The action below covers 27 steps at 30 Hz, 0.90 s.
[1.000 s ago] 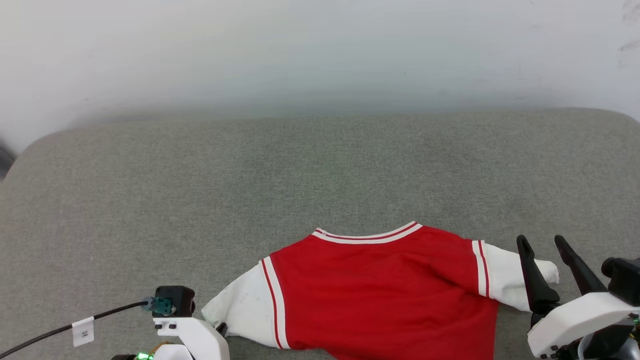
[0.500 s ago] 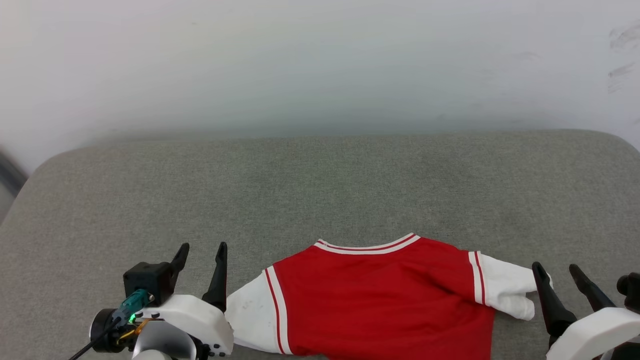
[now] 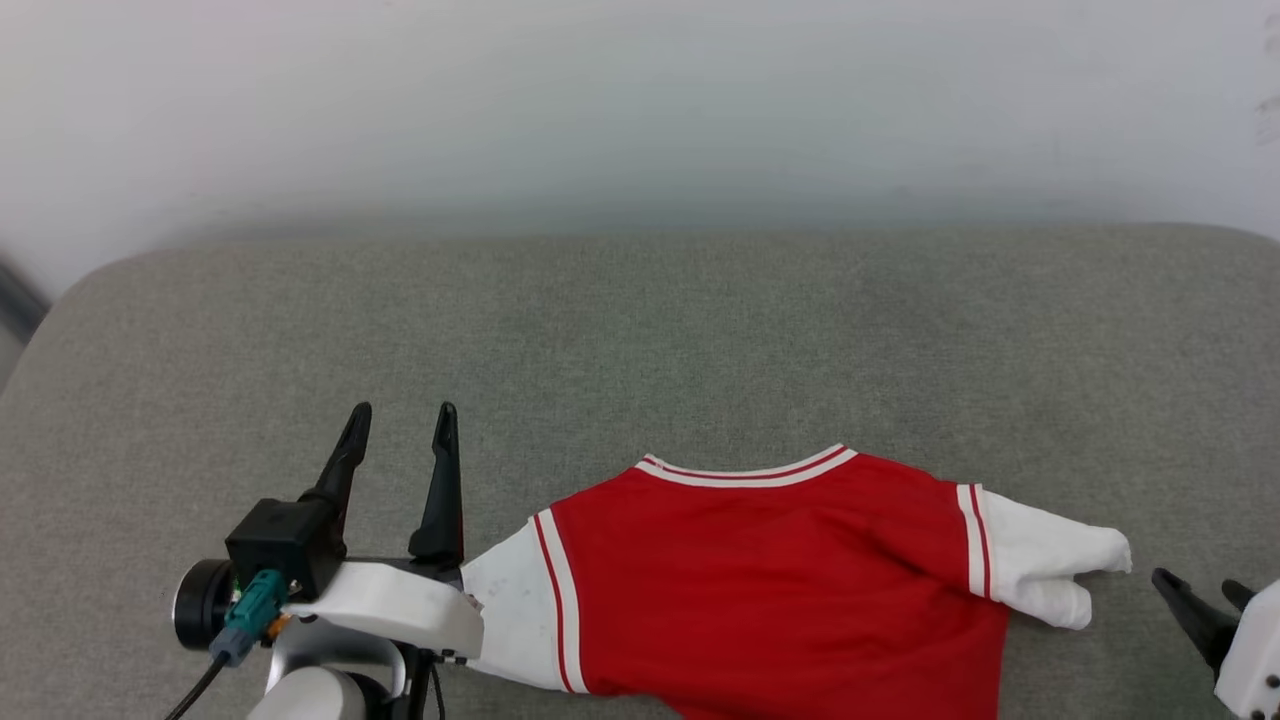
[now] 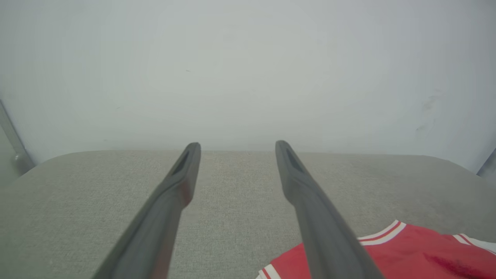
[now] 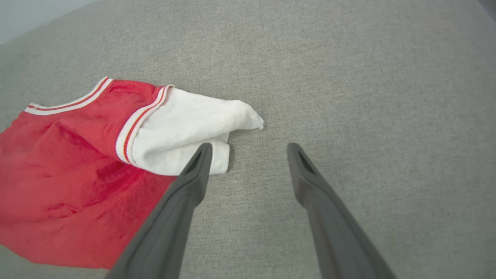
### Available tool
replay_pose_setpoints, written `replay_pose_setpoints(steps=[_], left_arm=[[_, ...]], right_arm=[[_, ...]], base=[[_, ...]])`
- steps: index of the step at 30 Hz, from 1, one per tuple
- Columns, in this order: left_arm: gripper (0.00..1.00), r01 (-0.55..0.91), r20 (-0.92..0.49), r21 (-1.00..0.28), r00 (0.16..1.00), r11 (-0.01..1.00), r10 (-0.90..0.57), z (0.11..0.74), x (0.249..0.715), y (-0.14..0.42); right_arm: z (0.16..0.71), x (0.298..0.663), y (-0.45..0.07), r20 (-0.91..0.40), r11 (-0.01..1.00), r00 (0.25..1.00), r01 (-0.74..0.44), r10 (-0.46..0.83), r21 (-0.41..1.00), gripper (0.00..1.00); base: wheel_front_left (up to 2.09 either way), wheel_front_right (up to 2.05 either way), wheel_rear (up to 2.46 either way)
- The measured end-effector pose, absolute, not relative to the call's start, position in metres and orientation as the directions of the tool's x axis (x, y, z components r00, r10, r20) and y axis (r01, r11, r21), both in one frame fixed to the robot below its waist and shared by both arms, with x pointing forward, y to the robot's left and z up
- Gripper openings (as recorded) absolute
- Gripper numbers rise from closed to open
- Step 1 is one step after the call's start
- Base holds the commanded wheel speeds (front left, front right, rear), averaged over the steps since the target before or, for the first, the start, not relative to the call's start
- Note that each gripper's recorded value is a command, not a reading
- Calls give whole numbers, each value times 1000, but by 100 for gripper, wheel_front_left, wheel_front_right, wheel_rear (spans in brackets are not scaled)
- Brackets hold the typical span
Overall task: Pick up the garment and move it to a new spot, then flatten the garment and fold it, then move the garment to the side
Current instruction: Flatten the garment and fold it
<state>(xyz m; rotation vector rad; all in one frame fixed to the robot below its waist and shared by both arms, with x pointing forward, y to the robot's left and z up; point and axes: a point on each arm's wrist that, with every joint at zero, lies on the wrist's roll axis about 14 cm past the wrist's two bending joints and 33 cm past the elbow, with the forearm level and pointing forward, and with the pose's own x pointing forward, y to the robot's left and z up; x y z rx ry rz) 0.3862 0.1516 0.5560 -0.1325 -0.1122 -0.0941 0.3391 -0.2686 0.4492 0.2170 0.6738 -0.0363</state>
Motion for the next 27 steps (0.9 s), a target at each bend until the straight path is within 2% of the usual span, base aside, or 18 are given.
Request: replay_pose_setpoints(steps=[10, 14, 18, 19, 20, 23, 27], left_arm=[[100, 88, 102, -119, 992, 989, -76, 545, 413, 155], [100, 69, 81, -116, 995, 991, -60, 536, 418, 161], [100, 49, 60, -110, 997, 993, -43, 528, 419, 167], [100, 43, 45, -104, 998, 994, -39, 524, 418, 170], [100, 43, 43, -102, 998, 994, -39, 523, 417, 170], [100, 49, 30, -101, 998, 994, -46, 522, 416, 170], [100, 61, -18, -94, 998, 994, -63, 517, 413, 175]], right_arm=[[410, 376, -242, -797, 976, 585, 40, 152, 215, 100], [386, 376, -231, -848, 973, 497, 30, 182, 227, 100], [371, 375, -222, -875, 969, 439, 34, 206, 245, 100], [366, 373, -221, -887, 966, 410, 46, 214, 254, 22], [365, 372, -220, -889, 965, 403, 49, 217, 258, 0], [365, 368, -219, -893, 964, 391, 51, 223, 263, 0], [374, 370, -222, -878, 966, 428, 42, 212, 254, 0]], base=[[0, 0, 0], [0, 0, 0], [0, 0, 0], [0, 0, 0], [0, 0, 0], [0, 0, 0], [0, 0, 0]])
